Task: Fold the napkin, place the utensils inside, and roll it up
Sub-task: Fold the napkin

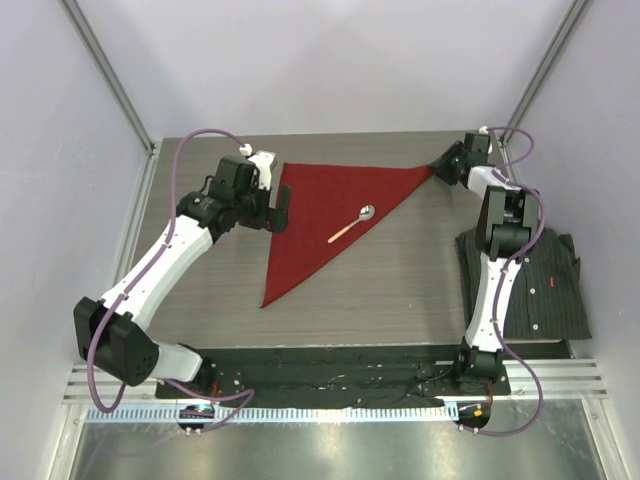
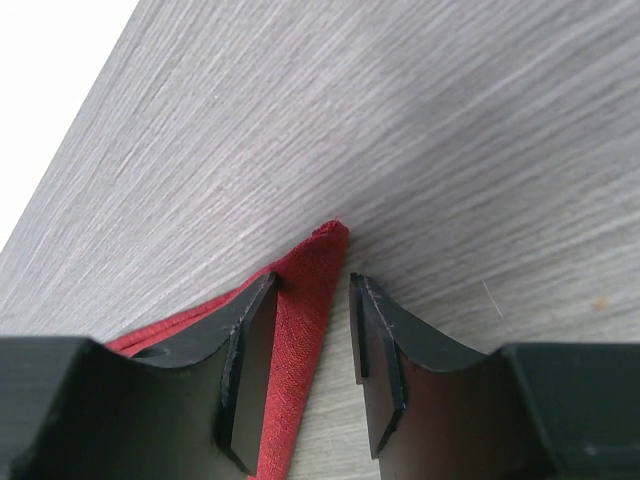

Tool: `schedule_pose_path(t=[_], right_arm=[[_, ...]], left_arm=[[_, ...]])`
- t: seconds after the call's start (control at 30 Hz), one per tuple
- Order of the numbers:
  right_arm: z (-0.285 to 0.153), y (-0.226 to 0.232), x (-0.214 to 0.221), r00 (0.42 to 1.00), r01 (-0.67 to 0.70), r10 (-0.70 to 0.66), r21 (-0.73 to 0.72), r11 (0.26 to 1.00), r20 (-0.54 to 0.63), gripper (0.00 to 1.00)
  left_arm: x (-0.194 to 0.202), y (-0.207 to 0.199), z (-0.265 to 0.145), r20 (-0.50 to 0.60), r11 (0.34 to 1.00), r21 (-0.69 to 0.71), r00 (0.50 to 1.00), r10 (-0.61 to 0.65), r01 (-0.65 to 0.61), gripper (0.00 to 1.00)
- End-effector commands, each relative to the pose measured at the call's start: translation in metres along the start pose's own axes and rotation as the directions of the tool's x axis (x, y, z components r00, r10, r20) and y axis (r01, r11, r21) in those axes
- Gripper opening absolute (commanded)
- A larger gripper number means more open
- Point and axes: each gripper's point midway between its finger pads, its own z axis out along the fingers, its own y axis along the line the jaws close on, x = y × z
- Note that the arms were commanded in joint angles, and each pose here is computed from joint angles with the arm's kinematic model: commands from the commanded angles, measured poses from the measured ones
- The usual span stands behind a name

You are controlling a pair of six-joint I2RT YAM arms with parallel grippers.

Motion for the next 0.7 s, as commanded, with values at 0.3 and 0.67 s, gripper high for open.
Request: schedule_pose_path(t=[0.3,0.67], right_arm=[[0.0114,-0.0087,0.0031,1.0,0.011,-0.011,0.022,1.0,-0.021,0.4],[0.0143,-0.0068,0.0026,0.999,0.041,-0.04,0.01,0.999,-0.024,0.31]], left_arm=[[-0.0197,-0.005,-0.0136,0.077,0.999,0.033,0.997,-0.015,0.012,1.0],[-0.0208,-0.0049,-0.0158,0.084,0.999,0.034,0.996,-0.014,0.011,1.0]])
